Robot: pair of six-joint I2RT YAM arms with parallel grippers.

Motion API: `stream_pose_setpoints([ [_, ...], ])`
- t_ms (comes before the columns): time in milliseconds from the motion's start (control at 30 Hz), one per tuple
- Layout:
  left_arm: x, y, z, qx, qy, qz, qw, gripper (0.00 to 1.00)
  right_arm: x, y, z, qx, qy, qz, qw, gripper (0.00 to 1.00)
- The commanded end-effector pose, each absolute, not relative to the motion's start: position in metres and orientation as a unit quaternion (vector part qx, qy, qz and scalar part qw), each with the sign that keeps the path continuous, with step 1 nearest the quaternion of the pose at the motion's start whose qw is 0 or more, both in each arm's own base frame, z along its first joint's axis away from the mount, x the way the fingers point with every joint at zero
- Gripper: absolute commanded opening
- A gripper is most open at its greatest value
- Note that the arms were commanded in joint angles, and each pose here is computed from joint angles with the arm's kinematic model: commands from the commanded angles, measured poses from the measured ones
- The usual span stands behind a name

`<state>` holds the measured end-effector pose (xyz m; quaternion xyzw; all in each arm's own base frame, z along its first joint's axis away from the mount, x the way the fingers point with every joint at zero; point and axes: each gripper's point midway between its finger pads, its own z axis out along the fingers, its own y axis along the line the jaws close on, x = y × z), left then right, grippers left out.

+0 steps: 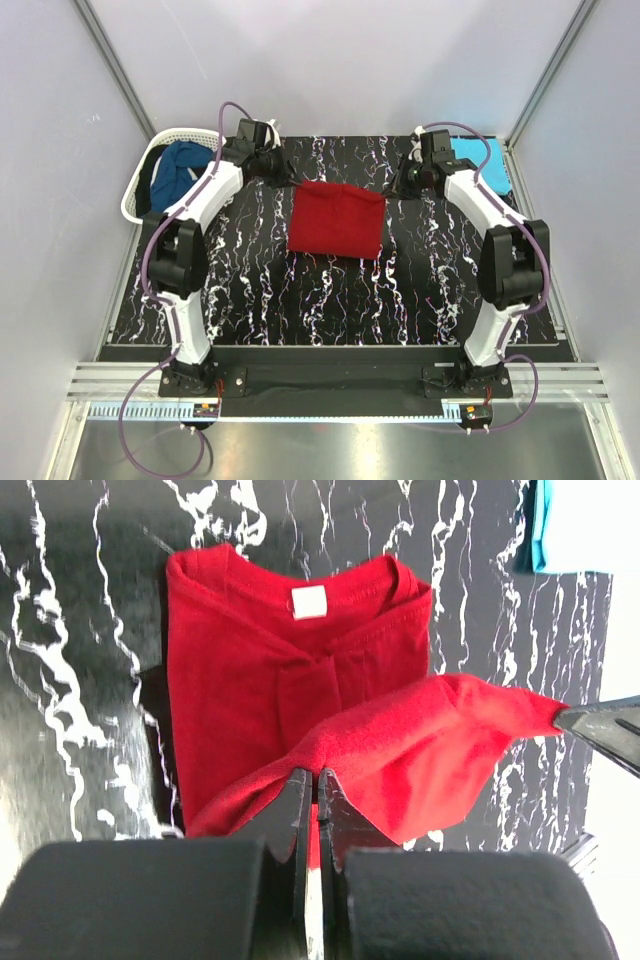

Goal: Fold and stack the t-shirts
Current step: Fold the tshirt

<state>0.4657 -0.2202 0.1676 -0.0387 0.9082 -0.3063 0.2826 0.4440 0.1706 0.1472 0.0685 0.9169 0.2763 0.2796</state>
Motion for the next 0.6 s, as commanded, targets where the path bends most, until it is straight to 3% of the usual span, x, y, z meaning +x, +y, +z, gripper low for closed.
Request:
stream_pose_setpoints([
  [0,0.496,-0.227,0.191,-0.017,0.886,-0.34,0.314,0.0,0.476,0.179,0.169,0.034,0.897,0.31,0.314,0.01],
  [333,0.556,-0.213,0.153,-0.027,0.879,-0.347,0.326,0.0,0.529,0.18,0.127,0.037,0.902,0.308,0.301,0.04],
  [433,0.57,-0.212,0.143,-0.023,0.873,-0.361,0.329,0.05,0.54,0.174,0.112,0.043,0.905,0.303,0.297,0.08],
  [500,0.58,-0.209,0.131,-0.029,0.872,-0.356,0.333,0.16,0.55,0.171,0.111,0.042,0.903,0.302,0.303,0.12],
  [567,0.592,-0.203,0.124,-0.038,0.871,-0.347,0.345,0.18,0.56,0.17,0.103,0.042,0.903,0.303,0.303,0.2],
])
